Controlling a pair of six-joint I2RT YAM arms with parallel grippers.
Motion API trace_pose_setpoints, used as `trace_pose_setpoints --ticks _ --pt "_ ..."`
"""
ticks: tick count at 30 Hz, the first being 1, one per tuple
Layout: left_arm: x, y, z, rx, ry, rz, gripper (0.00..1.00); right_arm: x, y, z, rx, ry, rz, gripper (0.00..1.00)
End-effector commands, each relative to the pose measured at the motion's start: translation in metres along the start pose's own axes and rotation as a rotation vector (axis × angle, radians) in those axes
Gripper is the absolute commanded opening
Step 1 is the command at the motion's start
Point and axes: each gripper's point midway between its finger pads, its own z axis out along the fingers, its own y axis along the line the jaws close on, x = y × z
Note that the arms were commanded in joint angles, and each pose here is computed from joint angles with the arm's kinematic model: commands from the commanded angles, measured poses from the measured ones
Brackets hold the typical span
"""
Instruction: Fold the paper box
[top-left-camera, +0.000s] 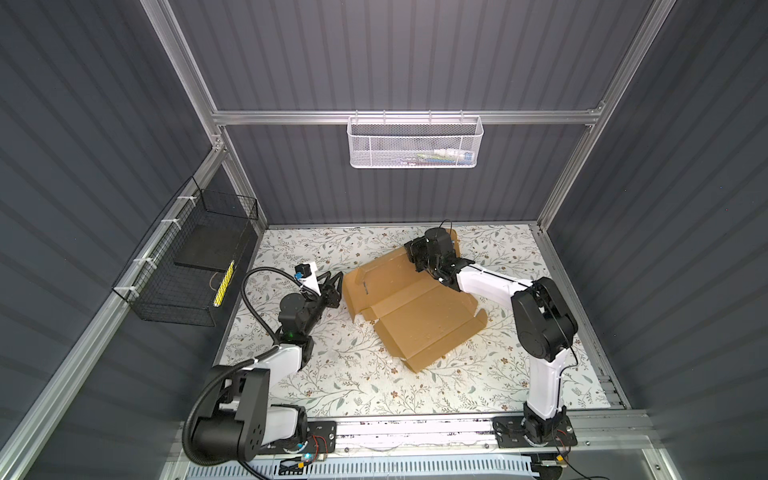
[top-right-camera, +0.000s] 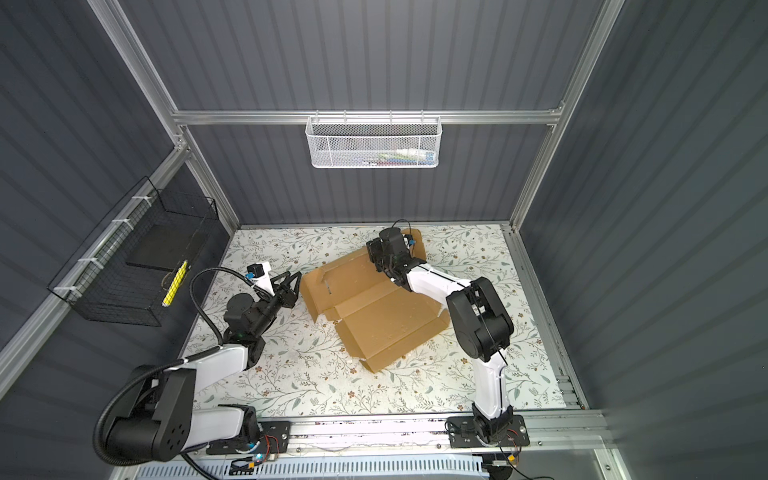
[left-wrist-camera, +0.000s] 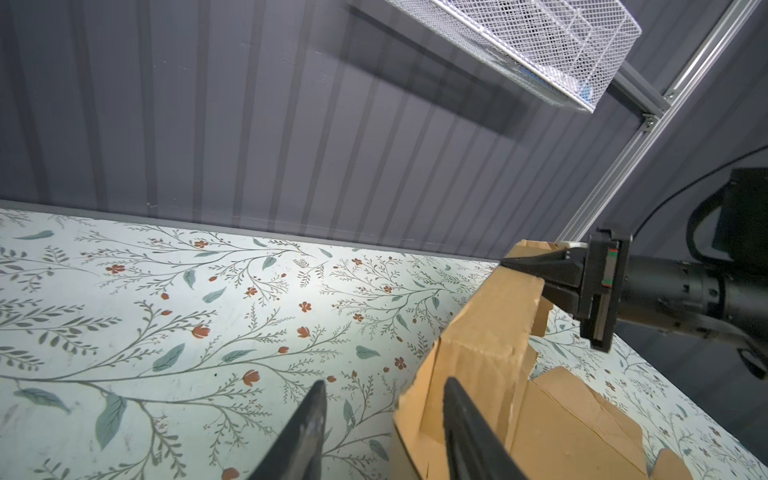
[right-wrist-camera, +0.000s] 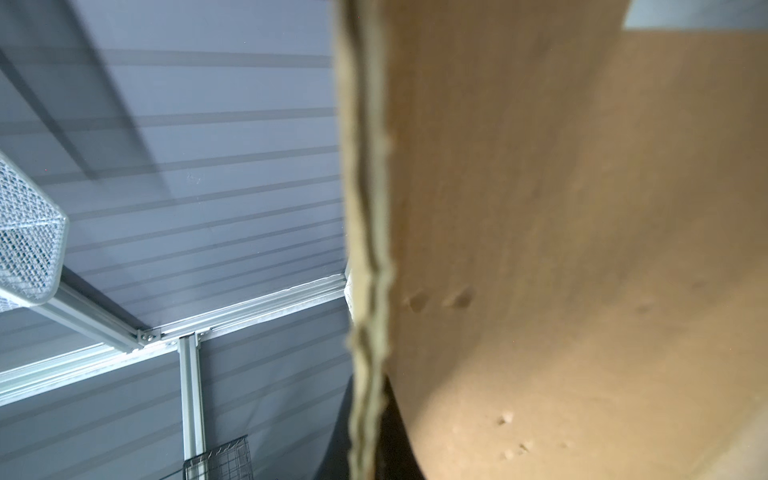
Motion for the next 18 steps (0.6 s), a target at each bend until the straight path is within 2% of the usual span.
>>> trace_pose_setpoints --ticks 1,7,10,18 --pt "0.014 0.014 -0.008 -0.112 0.148 0.014 0.47 0.012 0.015 -0.004 -0.093 0.055 -0.012 0.02" --pt "0.012 0.021 -0.024 -0.219 0.300 0.004 0.46 0.023 0.001 -0.002 -0.123 0.117 -0.013 0.01" --pt "0.021 0.019 -0.030 -0.231 0.395 -0.042 0.45 0.024 -0.005 -0.004 -0.131 0.124 -0.018 0.01" --pt "0.053 0.025 -0.044 -0.277 0.514 -0.113 0.40 0.027 -0.005 -0.011 -0.150 0.141 -0.053 0.01"
